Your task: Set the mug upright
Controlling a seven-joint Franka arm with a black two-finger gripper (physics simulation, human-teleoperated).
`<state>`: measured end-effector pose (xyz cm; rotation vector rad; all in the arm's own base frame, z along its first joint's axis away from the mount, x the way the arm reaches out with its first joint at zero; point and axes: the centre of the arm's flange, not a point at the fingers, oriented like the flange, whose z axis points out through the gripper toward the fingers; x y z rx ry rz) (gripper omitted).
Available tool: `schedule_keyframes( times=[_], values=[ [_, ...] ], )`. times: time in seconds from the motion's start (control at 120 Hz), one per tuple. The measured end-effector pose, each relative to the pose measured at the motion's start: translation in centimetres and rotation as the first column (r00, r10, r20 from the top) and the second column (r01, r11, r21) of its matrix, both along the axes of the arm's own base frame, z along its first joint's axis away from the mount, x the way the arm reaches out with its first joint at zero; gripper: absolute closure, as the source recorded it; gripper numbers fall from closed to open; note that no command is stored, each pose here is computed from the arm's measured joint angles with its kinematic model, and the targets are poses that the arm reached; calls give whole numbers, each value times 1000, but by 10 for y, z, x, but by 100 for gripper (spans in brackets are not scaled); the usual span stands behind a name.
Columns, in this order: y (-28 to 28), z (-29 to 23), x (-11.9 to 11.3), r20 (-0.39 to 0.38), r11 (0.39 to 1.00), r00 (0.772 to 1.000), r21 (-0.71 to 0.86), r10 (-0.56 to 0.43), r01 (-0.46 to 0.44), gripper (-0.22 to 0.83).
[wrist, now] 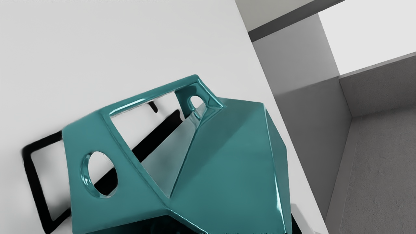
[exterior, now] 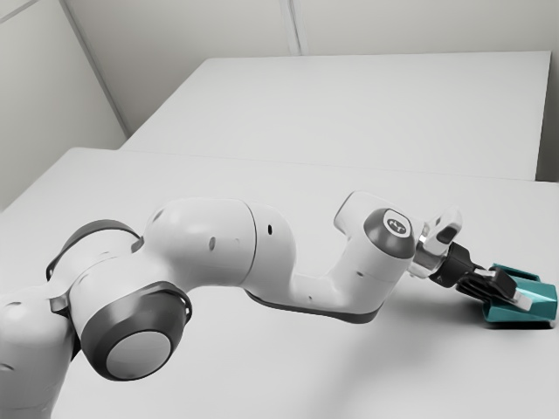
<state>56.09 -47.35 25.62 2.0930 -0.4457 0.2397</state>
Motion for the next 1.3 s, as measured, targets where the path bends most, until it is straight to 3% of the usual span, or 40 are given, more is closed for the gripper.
schedule_keyframes(
  times=[0.333, 0.633, 0.833, 1.042, 1.3],
  values=[
    [-1, 9, 1, 21, 1000, 1000, -3, -10, 10, 75],
    [15, 87, -4, 98, 999, 995, -38, -6, 10, 78],
    [76, 135, -6, 157, 1000, 987, 11, 22, -24, 78],
    [159, 169, -9, 247, 979, 969, 202, -22, -29, 78],
    [246, 181, -30, 251, 902, 966, 428, -64, -51, 77]
  ],
)
